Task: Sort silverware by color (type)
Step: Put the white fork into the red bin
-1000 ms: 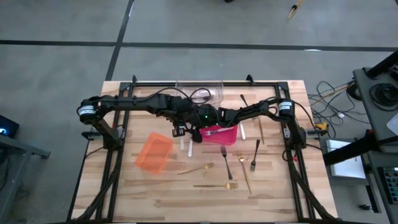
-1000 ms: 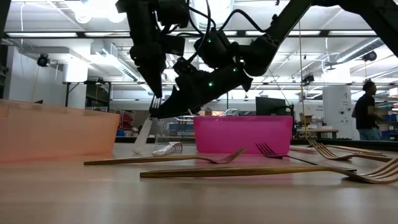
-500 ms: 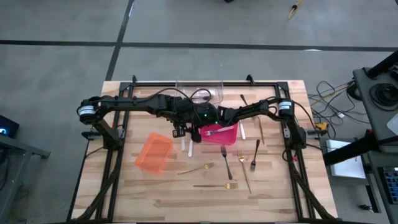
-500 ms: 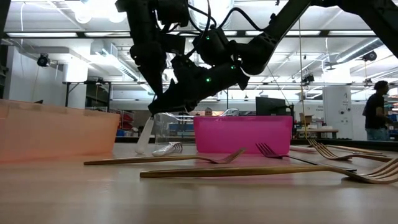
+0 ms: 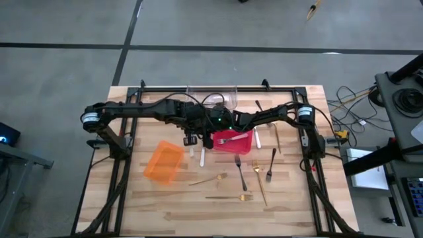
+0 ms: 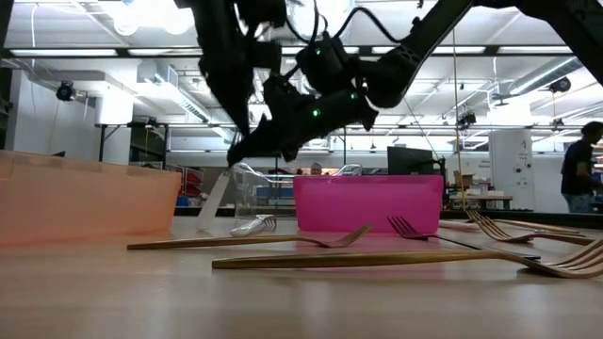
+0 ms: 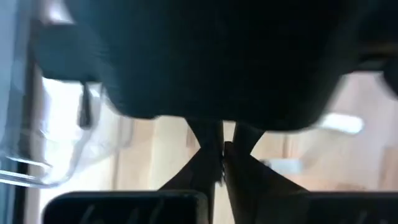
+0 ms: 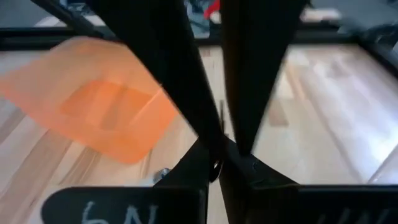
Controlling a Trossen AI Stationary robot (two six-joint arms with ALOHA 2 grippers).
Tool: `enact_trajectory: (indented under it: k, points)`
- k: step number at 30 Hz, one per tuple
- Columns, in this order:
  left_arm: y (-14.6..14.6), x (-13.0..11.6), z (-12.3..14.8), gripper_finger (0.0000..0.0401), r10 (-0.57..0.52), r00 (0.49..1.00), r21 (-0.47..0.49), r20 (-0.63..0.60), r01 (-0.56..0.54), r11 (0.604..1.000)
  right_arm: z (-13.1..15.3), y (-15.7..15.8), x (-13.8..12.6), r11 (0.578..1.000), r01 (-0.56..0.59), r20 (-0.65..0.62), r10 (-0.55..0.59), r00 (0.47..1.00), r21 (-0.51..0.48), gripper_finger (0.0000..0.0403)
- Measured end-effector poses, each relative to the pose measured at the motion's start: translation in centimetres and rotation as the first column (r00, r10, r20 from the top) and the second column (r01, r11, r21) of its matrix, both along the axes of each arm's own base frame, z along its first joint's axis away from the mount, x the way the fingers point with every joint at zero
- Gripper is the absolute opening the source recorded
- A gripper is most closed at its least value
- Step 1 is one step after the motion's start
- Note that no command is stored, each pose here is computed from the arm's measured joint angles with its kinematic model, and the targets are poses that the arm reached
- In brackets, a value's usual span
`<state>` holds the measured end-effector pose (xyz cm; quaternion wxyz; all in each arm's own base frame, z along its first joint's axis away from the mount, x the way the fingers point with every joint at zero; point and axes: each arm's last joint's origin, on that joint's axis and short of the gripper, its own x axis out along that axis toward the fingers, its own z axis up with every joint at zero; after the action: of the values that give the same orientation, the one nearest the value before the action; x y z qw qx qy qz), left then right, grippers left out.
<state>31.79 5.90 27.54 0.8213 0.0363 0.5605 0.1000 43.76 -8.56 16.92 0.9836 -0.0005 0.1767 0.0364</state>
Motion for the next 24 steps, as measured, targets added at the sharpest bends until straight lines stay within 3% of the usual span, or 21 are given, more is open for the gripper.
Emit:
enact_trajectory:
  k: [7,13,21,24]
  points:
    - [-0.4,-2.8,4.3,0.0093,-0.073,0.989,0.073,0.128,0.064,0.995,2.5,0.3,-1.0,0.999,-0.008,-0.027,0.006,1.000,-0.052,0.0008]
    - [-1.0,-5.9,7.5,0.0141,-0.110,0.930,0.145,0.352,0.062,0.988,6.4,2.1,-2.8,0.967,0.008,-0.071,-0.027,0.997,-0.253,0.0008]
    - [-1.7,-9.6,5.7,0.0148,-0.106,0.815,0.173,0.569,0.007,0.985,11.7,3.9,-5.7,0.955,-0.019,-0.025,0.013,1.000,-0.297,0.0008]
    - [-1.7,-9.7,4.6,0.0148,-0.101,0.740,0.175,0.665,-0.022,0.984,13.1,4.8,-6.6,0.943,-0.026,-0.015,0.023,1.000,-0.331,0.0008]
